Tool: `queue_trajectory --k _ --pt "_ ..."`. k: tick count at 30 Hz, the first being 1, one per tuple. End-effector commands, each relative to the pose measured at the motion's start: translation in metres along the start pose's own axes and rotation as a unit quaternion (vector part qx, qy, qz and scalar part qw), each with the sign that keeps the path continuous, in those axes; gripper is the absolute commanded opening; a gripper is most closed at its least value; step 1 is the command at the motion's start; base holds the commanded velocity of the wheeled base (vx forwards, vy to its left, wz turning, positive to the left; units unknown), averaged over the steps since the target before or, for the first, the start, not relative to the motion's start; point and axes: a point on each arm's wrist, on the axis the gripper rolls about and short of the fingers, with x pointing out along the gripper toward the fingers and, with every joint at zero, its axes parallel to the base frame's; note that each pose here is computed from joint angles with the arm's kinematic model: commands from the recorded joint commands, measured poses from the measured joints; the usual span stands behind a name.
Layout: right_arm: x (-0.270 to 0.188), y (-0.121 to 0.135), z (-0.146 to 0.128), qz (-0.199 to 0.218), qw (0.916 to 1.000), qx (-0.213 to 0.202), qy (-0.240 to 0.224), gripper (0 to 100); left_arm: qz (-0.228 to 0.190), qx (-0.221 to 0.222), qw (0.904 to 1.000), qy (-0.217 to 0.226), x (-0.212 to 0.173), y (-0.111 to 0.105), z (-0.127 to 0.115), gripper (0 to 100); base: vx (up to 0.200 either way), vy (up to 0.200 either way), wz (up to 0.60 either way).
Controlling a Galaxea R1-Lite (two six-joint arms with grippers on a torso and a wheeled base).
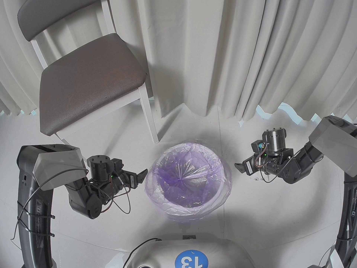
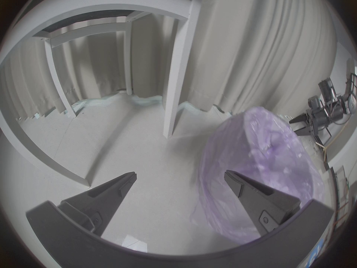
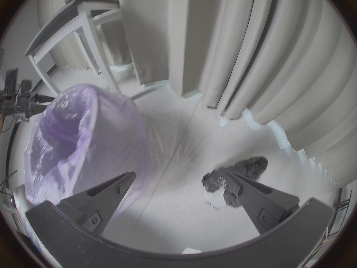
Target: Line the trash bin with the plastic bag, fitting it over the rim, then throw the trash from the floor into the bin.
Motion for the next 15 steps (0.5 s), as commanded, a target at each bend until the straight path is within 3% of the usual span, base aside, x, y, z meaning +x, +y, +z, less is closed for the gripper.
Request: queue_trajectory --k 1,11,15 --pt "-0.036 0.011 -0.012 0.023 0.9995 -0.011 0.016 100 -0.024 0.024 0.999 0.028 -0.014 -0.005 -0.014 100 0.0 0.0 0.0" --pt "-0.036 0.059 -0.052 0.074 0.9963 -0.032 -0.03 100 -0.052 0.039 0.9971 0.038 -0.006 -0.025 -0.041 100 0.0 0.0 0.0" --pt "-0.032 0.065 -0.061 0.082 0.9957 -0.037 -0.02 100 -0.053 0.046 0.9969 0.036 -0.006 -0.025 -0.043 100 0.0 0.0 0.0"
